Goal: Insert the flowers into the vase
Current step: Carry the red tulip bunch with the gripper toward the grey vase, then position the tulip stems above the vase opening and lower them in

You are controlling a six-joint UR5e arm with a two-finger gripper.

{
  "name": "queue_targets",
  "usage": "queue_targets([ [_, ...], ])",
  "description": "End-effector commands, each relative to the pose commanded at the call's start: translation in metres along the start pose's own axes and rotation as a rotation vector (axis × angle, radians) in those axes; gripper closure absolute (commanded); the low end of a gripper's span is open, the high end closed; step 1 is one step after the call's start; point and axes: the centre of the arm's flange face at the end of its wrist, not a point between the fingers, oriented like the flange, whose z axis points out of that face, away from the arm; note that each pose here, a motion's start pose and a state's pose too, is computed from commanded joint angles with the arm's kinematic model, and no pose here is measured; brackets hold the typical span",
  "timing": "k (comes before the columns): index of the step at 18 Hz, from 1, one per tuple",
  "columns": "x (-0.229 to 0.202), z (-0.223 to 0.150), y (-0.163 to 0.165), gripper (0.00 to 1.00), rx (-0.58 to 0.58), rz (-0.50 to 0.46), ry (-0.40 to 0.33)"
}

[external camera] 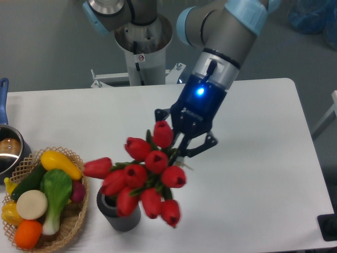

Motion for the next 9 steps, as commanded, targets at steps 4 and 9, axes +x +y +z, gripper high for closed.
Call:
queue_targets([
  [4, 0.014, 0.018, -0.005, 0.83, 0.052, 0.004, 0.086],
  [9, 0.016, 0.039, 0.003, 0.83, 0.09, -0.018, 0.164],
])
